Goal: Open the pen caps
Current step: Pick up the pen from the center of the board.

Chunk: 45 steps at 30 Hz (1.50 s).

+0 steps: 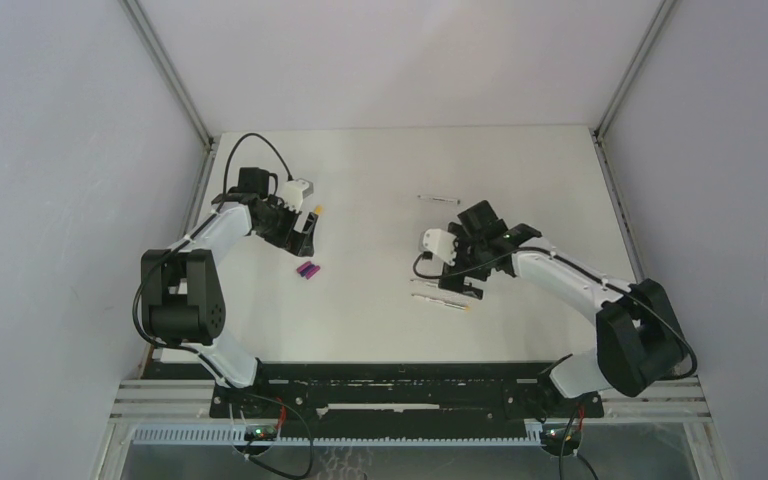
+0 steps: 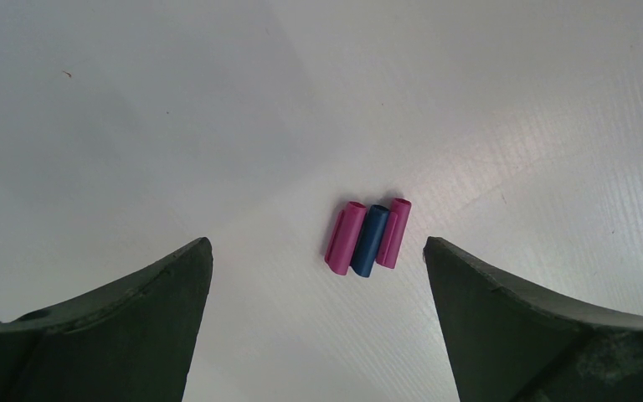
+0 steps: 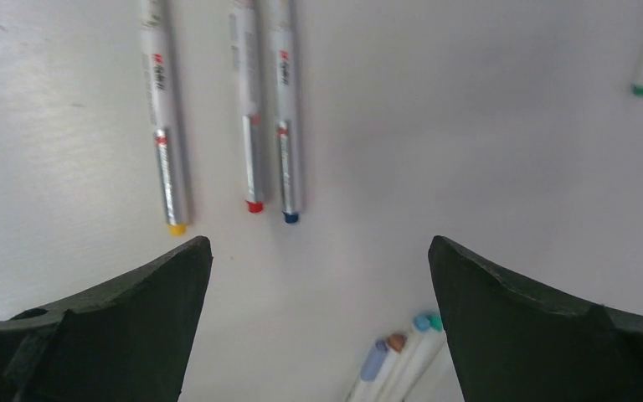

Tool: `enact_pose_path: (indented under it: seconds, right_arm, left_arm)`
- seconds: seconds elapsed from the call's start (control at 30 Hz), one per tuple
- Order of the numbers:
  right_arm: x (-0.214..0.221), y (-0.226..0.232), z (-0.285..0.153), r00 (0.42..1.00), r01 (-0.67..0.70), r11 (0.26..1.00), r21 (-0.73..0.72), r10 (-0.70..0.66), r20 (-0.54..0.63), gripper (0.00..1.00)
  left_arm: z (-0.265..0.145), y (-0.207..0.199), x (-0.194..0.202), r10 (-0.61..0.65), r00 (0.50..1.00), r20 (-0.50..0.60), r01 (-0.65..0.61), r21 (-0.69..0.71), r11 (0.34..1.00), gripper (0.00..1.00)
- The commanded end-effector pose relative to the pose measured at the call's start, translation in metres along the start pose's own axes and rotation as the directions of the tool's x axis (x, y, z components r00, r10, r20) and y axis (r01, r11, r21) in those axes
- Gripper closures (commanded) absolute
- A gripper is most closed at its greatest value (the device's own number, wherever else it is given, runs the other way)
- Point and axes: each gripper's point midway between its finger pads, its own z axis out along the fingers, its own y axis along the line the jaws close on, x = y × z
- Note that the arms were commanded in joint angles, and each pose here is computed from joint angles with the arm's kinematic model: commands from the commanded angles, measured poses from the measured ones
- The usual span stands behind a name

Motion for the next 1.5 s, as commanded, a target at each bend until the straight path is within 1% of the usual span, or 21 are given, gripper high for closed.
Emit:
enact_pose_path:
  seconds: [0.0, 0.1, 0.23, 0.43, 0.67, 0.7, 0.77, 0.87, 1.0, 1.2, 1.47]
  right_arm:
    - [0.010, -0.039, -0.026, 0.993, -0.109, 0.984, 0.144, 0.100, 0.066, 0.00]
    - [0.030, -0.056, -0.040, 0.976, -0.213, 0.960, 0.182, 0.199, 0.094, 0.00]
    - [0.056, -0.063, -0.048, 0.956, -0.292, 0.938, 0.186, 0.279, 0.091, 0.01]
    - [0.094, -0.059, -0.050, 0.940, -0.335, 0.927, 0.170, 0.340, 0.003, 0.09]
    - [0.131, -0.040, -0.050, 0.899, -0.417, 0.901, 0.117, 0.428, -0.097, 0.18]
    - [0.134, -0.038, -0.049, 0.895, -0.423, 0.900, 0.106, 0.434, -0.108, 0.20]
    - [0.141, -0.035, -0.047, 0.884, -0.439, 0.893, 0.101, 0.449, -0.131, 0.26]
    - [0.146, -0.027, -0.042, 0.874, -0.454, 0.888, 0.068, 0.459, -0.158, 0.31]
    - [0.155, -0.026, -0.039, 0.856, -0.477, 0.876, 0.068, 0.481, -0.188, 0.36]
    - [0.166, -0.020, -0.035, 0.833, -0.504, 0.862, 0.055, 0.502, -0.232, 0.39]
    - [0.180, -0.016, -0.031, 0.802, -0.538, 0.841, 0.056, 0.531, -0.273, 0.40]
  left_arm:
    - [-0.002, 0.000, 0.000, -0.011, 1.000, 0.018, 0.011, -0.003, 1.000, 0.00]
    - [-0.004, 0.000, 0.000, -0.010, 1.000, 0.022, 0.010, -0.003, 1.000, 0.00]
    - [-0.004, -0.001, -0.001, -0.009, 1.000, 0.024, 0.009, 0.000, 1.000, 0.00]
    - [-0.004, -0.002, -0.001, -0.008, 1.000, 0.026, 0.007, 0.004, 1.000, 0.00]
    - [-0.005, -0.003, -0.002, -0.007, 1.000, 0.030, 0.006, 0.008, 1.000, 0.00]
    - [-0.005, -0.003, -0.001, -0.008, 1.000, 0.029, 0.008, 0.007, 1.000, 0.00]
    - [-0.005, -0.003, -0.001, -0.007, 1.000, 0.028, 0.007, 0.008, 1.000, 0.00]
    - [-0.005, -0.003, -0.001, -0.007, 1.000, 0.027, 0.007, 0.008, 1.000, 0.00]
    - [-0.006, -0.003, -0.002, -0.004, 0.999, 0.032, 0.004, 0.008, 1.000, 0.00]
    - [-0.007, -0.003, -0.003, -0.004, 0.999, 0.035, 0.004, 0.005, 1.000, 0.00]
    - [-0.007, -0.003, -0.002, -0.003, 0.999, 0.034, 0.003, 0.006, 1.000, 0.00]
